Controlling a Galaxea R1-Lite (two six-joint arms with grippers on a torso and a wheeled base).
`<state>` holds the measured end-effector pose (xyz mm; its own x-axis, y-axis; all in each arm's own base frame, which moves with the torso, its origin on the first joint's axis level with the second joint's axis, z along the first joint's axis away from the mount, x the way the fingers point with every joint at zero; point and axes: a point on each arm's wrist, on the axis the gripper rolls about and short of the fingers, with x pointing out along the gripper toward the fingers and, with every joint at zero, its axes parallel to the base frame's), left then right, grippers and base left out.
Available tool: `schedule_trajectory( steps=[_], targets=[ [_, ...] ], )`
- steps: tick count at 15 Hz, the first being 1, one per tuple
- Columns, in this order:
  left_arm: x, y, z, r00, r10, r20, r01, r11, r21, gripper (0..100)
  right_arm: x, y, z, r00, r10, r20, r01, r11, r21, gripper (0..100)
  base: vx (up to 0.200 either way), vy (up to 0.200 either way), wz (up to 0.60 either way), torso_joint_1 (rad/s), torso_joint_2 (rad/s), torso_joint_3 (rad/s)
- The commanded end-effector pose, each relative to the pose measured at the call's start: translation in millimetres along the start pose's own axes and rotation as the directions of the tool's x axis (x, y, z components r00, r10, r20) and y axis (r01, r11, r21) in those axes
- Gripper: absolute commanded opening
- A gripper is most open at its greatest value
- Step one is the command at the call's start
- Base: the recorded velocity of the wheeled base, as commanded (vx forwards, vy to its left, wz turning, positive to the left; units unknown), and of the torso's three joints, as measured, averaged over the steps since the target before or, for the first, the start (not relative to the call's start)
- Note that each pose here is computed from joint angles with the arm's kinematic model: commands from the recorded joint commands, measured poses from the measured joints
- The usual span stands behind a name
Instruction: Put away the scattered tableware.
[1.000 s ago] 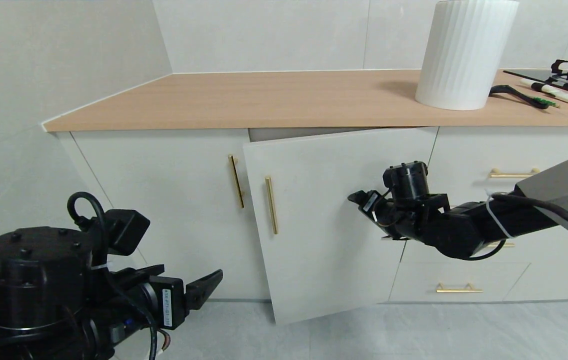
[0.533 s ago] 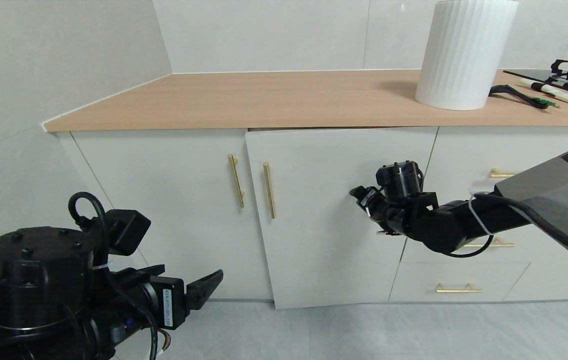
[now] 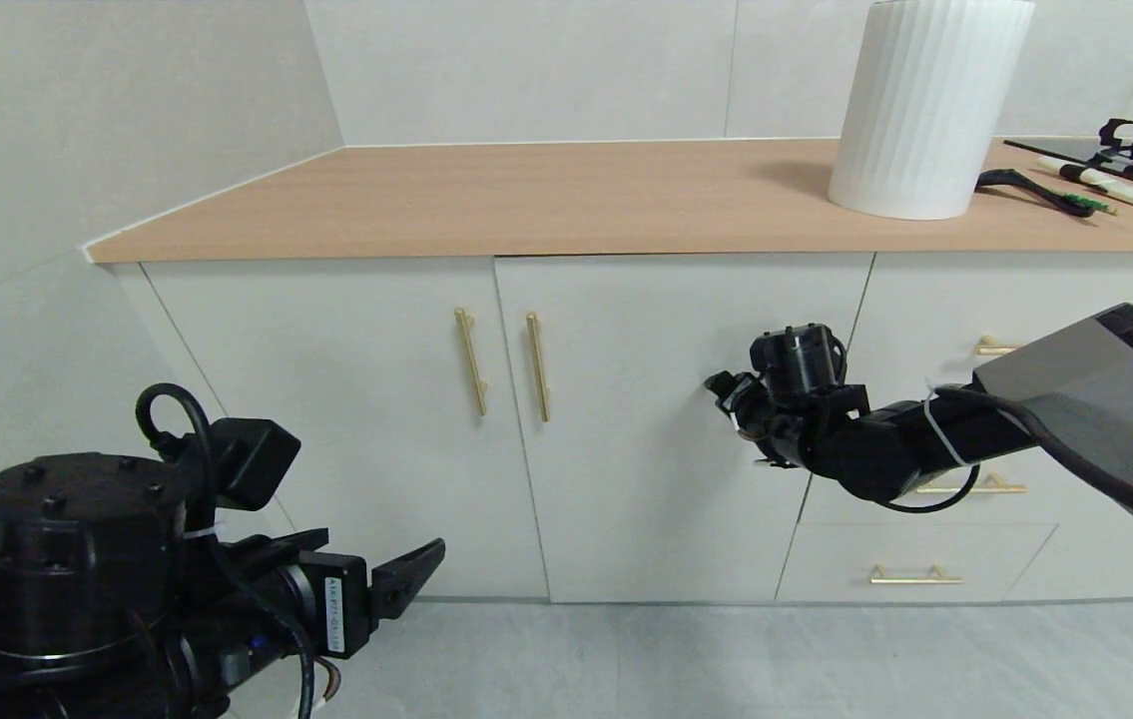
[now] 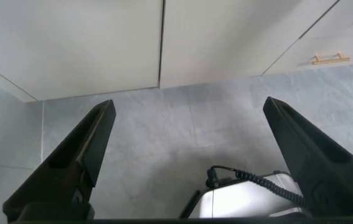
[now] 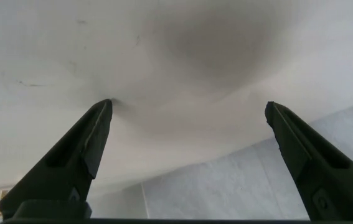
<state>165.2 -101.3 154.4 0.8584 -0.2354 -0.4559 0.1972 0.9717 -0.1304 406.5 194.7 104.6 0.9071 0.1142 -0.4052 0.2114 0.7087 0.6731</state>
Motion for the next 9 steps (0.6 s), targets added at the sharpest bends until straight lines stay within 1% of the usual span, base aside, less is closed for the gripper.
schedule_trajectory(
  steps=[1,4,9],
  targets=[
    [0,0.4,0.1,1.000,0.002,0.000,-0.002,1.000,-0.001,100,2,0,2,1.000,-0.001,0.006,0.001,1.000,0.002,100,0.000,0.000,0.00,0.000,0.00,0.000],
    [0,0.4,0.0,1.000,0.003,-0.001,-0.003,1.000,-0.001,100,10,-3,6,0.999,-0.022,0.039,0.022,1.000,0.009,100,0.000,0.000,0.00,0.000,0.00,0.000],
    [0,0.4,0.0,1.000,0.003,-0.001,-0.003,1.000,-0.002,100,-2,1,10,0.999,-0.008,0.032,0.008,1.000,0.010,100,0.000,0.000,0.00,0.000,0.00,0.000]
  ],
)
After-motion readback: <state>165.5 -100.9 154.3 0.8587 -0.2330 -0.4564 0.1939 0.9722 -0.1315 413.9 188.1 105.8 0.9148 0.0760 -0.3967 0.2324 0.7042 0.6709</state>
